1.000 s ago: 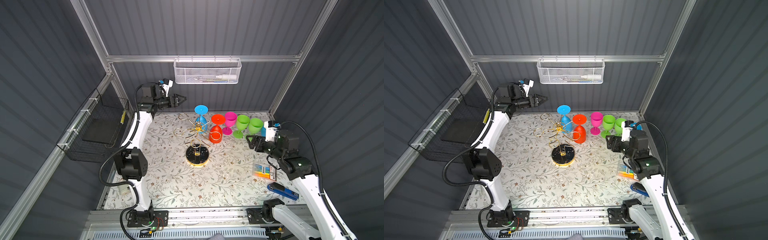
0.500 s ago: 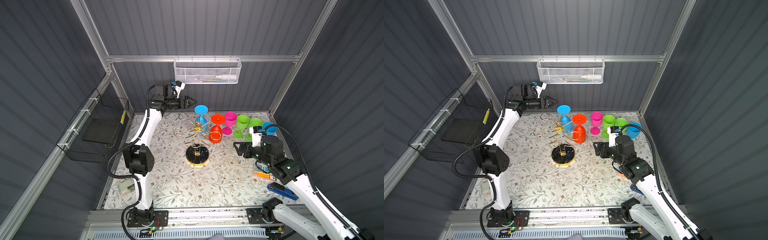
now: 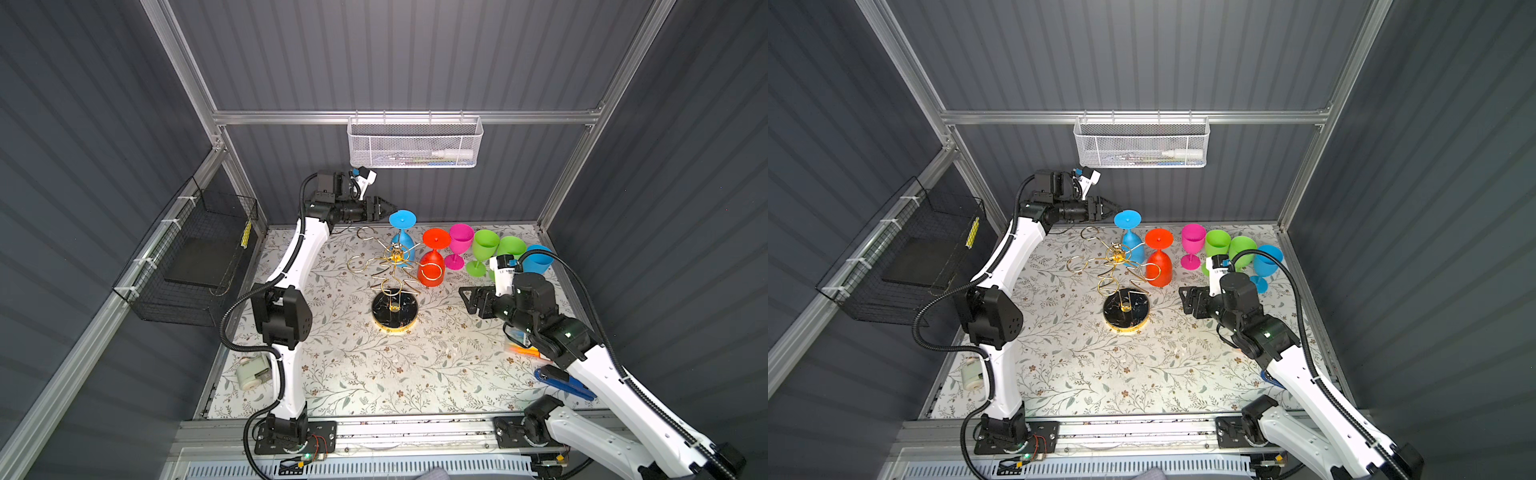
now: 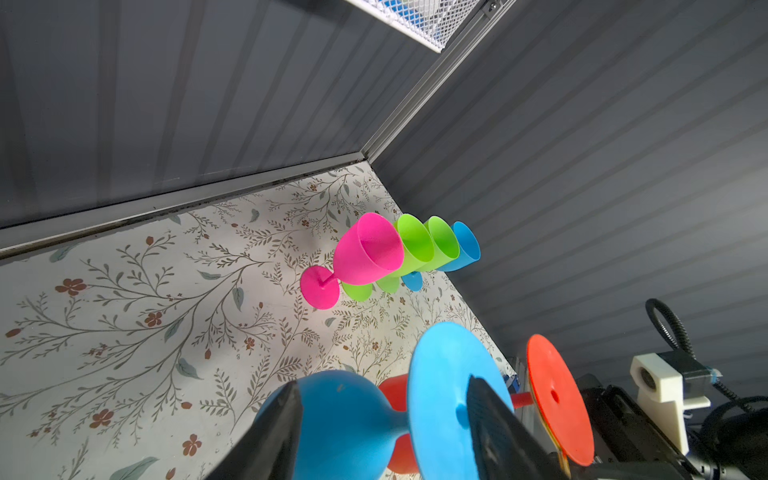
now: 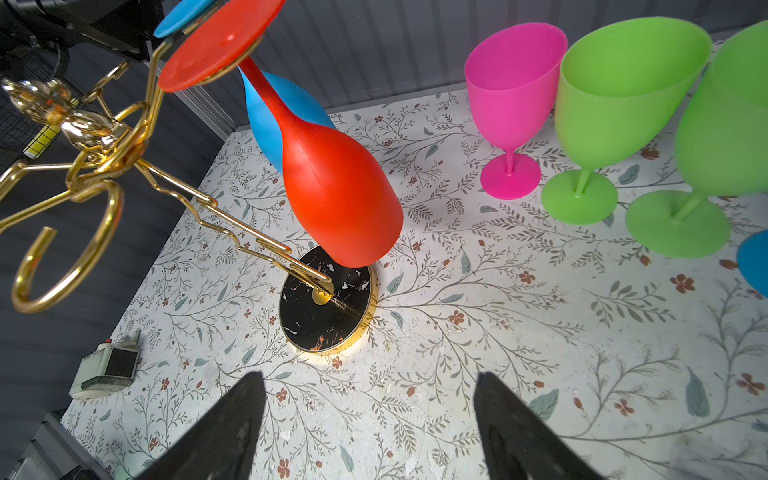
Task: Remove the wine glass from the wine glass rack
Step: 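Move the left gripper to the remaining cyan glass on the rack, then grasp the cyan glass stem with the left gripper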
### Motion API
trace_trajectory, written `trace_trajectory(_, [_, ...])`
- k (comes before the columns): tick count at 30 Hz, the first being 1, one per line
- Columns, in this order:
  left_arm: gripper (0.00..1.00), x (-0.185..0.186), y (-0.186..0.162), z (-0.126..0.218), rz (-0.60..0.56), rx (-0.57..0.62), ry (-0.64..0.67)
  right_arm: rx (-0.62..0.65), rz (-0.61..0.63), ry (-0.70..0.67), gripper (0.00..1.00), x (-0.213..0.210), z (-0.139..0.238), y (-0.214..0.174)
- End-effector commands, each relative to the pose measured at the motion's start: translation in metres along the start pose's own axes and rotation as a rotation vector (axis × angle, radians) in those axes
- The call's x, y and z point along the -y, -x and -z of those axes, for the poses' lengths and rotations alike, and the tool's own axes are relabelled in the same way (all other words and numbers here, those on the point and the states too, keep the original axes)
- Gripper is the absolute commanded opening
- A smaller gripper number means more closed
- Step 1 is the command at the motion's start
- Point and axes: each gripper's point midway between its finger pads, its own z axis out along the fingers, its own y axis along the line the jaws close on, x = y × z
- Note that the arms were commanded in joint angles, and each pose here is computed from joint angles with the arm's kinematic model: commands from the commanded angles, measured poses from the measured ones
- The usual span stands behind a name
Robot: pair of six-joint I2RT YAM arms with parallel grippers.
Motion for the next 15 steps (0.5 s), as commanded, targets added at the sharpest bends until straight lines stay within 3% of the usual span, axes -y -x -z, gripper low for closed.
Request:
trace_trajectory(1, [0.64,0.005,-0.008,-0.003,-0.012,-0.031,-0.013,0.006,-0.008,-0.009,0.81,0.001,-0.003,-0.001])
trace_trajectory(15, [0.52,0.004,-0.021,-0.004,0.002,-0.070,0.010,0.008,-0.013,-0.008,0.81,-0.001,-0.007,-0.001])
